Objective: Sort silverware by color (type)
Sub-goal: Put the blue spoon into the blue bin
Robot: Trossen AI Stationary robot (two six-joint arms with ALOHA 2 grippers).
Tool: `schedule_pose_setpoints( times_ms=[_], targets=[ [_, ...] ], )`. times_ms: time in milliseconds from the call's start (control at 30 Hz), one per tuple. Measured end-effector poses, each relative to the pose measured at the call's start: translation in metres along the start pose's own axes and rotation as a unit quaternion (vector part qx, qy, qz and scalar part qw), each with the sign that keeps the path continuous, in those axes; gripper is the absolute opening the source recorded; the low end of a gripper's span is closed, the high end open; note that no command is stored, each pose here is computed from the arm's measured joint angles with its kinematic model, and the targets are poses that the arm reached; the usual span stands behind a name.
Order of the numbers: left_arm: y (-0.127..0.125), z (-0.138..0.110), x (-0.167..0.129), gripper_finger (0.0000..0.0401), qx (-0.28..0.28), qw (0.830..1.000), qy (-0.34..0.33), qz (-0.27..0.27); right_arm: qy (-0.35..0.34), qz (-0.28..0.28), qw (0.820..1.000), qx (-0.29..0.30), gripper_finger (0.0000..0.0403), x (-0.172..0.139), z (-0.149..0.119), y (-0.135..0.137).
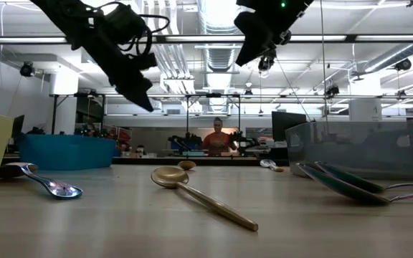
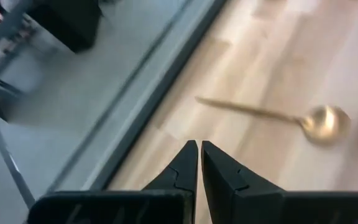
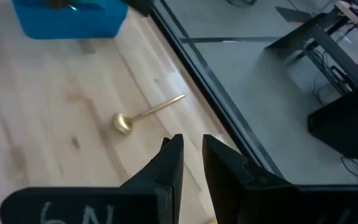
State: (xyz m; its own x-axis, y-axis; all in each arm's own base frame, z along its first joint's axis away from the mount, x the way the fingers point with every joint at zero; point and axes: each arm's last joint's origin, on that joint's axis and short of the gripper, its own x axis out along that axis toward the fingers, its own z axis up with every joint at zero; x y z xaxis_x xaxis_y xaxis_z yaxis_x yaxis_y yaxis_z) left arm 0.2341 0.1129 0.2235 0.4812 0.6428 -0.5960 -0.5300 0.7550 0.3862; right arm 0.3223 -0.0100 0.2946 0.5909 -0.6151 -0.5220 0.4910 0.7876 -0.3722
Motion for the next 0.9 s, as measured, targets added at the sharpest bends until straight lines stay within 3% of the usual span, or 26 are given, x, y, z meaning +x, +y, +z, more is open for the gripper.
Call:
schedule_pose_setpoints(
  times_ms=[233, 400, 567, 767, 900],
  targets=[
    [-0.019, -0.016, -0.009, 0.0004, 0.024, 0.996, 0.079, -0.036, 0.012, -0.012, 1.0, -0.011, 0.0052, 0.006, -0.001, -0.008],
    [-0.028, -0.021, -0.016, 0.0004, 0.074, 0.989, 0.11, -0.073, 0.013, -0.012, 1.0, -0.013, 0.0052, 0.006, -0.002, -0.008],
    [-0.028, 0.002, -0.027, 0.0004, 0.073, 0.986, 0.089, -0.117, 0.016, -0.012, 0.999, -0.026, 0.0052, 0.007, -0.004, -0.007],
    [-0.026, 0.025, -0.038, 0.0004, 0.075, 0.974, 0.045, -0.208, 0.027, -0.012, 0.999, -0.036, 0.0052, 0.01, -0.012, -0.005],
    [-0.027, 0.032, -0.042, 0.0004, 0.044, 0.965, 0.035, -0.255, 0.045, -0.011, 0.997, -0.066, 0.0052, 0.015, -0.026, -0.002]
  ],
)
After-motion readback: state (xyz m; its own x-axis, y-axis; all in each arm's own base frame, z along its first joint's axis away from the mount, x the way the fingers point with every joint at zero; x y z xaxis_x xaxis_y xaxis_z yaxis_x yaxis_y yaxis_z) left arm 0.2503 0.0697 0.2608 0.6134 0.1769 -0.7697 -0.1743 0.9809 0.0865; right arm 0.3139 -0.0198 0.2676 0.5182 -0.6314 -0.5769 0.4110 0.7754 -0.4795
